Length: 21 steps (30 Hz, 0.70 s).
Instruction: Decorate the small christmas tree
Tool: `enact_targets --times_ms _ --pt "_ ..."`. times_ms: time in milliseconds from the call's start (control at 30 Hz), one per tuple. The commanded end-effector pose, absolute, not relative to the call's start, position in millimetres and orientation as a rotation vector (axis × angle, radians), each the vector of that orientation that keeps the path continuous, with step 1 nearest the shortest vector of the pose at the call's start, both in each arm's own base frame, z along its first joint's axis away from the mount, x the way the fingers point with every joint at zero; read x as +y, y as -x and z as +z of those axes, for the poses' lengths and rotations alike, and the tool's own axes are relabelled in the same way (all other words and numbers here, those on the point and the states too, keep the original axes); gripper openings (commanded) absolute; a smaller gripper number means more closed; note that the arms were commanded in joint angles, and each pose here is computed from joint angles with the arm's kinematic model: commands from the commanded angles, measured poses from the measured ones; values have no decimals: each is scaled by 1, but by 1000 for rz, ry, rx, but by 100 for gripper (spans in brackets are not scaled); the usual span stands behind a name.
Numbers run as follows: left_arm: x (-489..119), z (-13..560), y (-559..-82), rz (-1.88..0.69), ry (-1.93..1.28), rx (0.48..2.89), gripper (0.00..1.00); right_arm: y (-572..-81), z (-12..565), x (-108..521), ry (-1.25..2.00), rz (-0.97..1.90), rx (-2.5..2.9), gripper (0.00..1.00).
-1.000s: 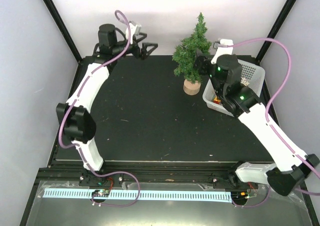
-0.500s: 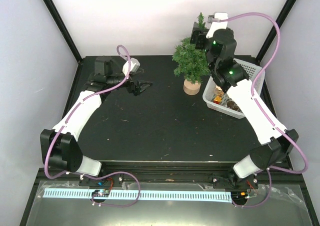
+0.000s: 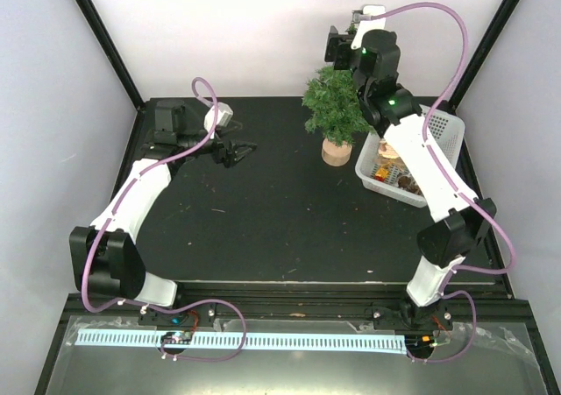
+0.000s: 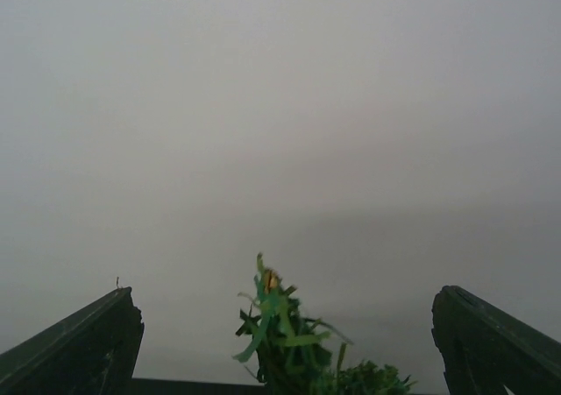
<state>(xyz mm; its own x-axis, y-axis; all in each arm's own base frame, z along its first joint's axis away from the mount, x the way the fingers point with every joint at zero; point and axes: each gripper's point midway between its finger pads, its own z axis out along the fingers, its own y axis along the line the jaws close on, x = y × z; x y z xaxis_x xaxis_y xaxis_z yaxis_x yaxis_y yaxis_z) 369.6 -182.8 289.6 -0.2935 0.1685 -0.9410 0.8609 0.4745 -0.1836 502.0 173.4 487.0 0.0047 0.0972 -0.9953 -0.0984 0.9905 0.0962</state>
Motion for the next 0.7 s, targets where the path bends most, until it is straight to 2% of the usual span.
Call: enact_targets --times_ms 0,67,133,300,367,400,600,667 --pt "-181 290 -366 -935 -883 1745 99 -508 484 173 12 152 1575 90" --pt "-179 290 -366 -938 -876 1750 99 -511 482 169 -5 151 1582 90" --pt "-177 288 -367 -940 -871 1753 99 -512 480 167 -8 157 1585 82" --pt "-175 285 -369 -953 -854 1763 99 -513 484 165 -15 148 1576 43" --pt "-173 285 -369 -963 -842 1765 99 -514 486 163 -24 141 1574 22" --pt "-173 284 -369 -967 -839 1765 99 -515 487 162 -31 135 1576 17" --pt "-166 277 -369 -968 -816 1783 99 -518 497 162 -31 122 1563 3" --pt "-163 274 -370 -967 -806 1788 99 -518 501 162 -30 123 1556 1"
